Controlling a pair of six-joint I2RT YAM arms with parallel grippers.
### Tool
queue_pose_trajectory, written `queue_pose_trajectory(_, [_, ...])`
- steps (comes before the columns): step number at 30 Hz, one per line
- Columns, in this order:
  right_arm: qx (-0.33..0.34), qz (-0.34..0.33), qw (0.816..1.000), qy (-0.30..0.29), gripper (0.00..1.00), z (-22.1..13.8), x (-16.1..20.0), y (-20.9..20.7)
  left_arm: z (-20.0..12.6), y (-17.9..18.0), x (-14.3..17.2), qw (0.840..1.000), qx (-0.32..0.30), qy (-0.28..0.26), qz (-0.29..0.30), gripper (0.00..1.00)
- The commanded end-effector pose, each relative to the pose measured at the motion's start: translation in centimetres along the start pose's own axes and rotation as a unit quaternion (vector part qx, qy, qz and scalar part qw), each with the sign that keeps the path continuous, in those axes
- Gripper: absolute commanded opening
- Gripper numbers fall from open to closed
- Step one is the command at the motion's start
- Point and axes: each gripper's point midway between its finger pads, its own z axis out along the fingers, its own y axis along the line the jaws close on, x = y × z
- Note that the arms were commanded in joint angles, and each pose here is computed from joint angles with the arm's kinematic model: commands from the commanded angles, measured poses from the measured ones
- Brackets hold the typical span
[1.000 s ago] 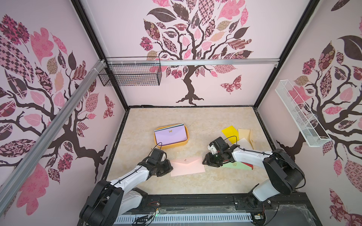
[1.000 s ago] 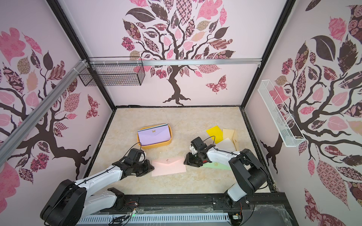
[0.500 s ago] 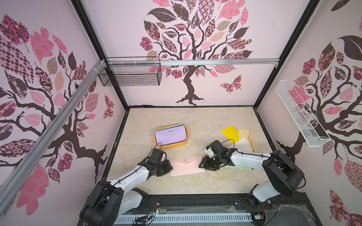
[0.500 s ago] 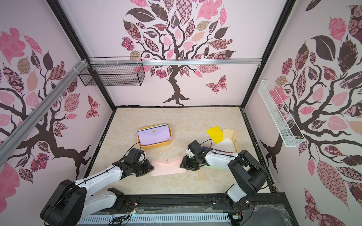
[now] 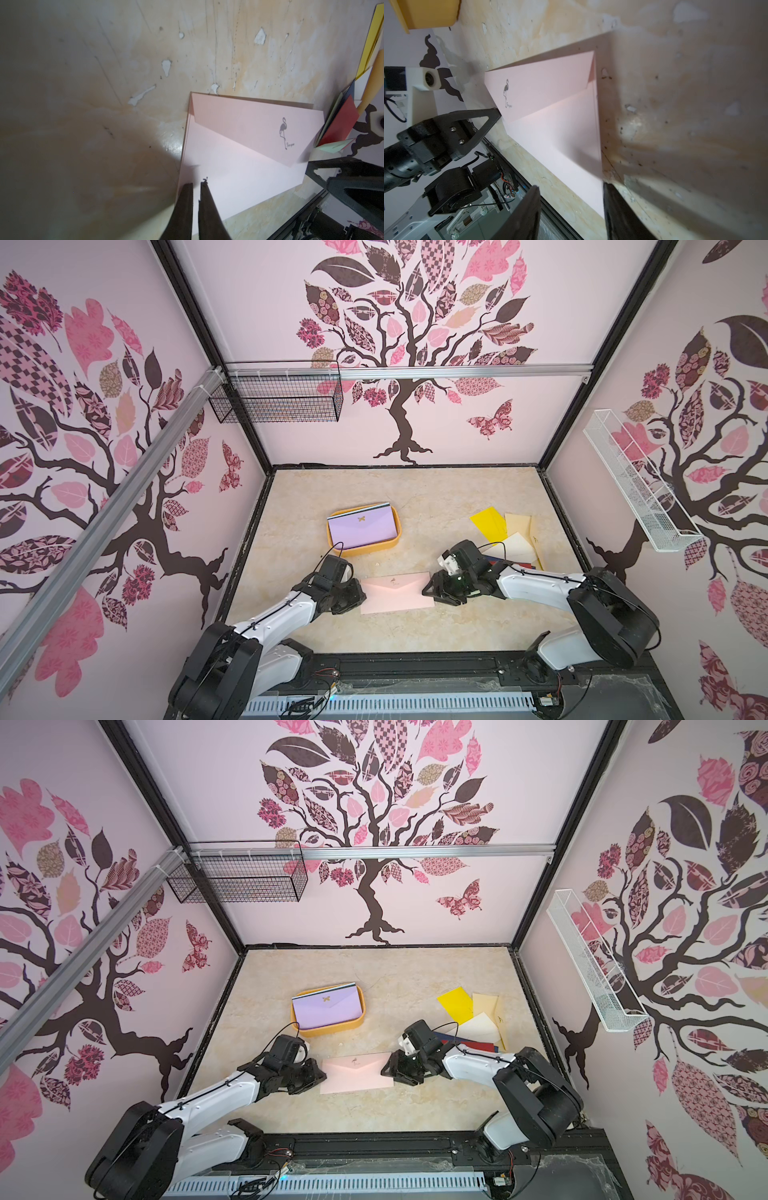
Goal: Put the sealed envelopes into the storage box
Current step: Pick up the envelope from the center of the board.
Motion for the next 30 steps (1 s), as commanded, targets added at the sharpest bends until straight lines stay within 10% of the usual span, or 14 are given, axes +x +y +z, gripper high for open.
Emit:
queue_pose_trajectory(1, [-0.113,-0.043,0.992,-0.023,0.52,-1.9,-1.1,5.4,0.5,3.2,2.2,0.998,-0.057,0.033,-0.011,0.13])
queue_pose_trajectory(10, [-0.172,-0.080,0.981,-0.030,0.49,-2.9,-1.4,7.2,0.5,3.2,2.2,0.998,-0.057,0.033,-0.010,0.12])
queue_pose_trajectory(23, [-0.112,-0.127,0.985,-0.024,0.09,-1.9,-1.5,5.2,0.2,2.8,2.0,0.998,-0.049,0.025,-0.011,0.16])
queue_pose_trajectory(30, [-0.084,-0.222,0.970,-0.047,0.00,-3.6,-1.6,5.7,-2.2,-0.5,0.9,1.000,-0.001,0.004,-0.005,0.40])
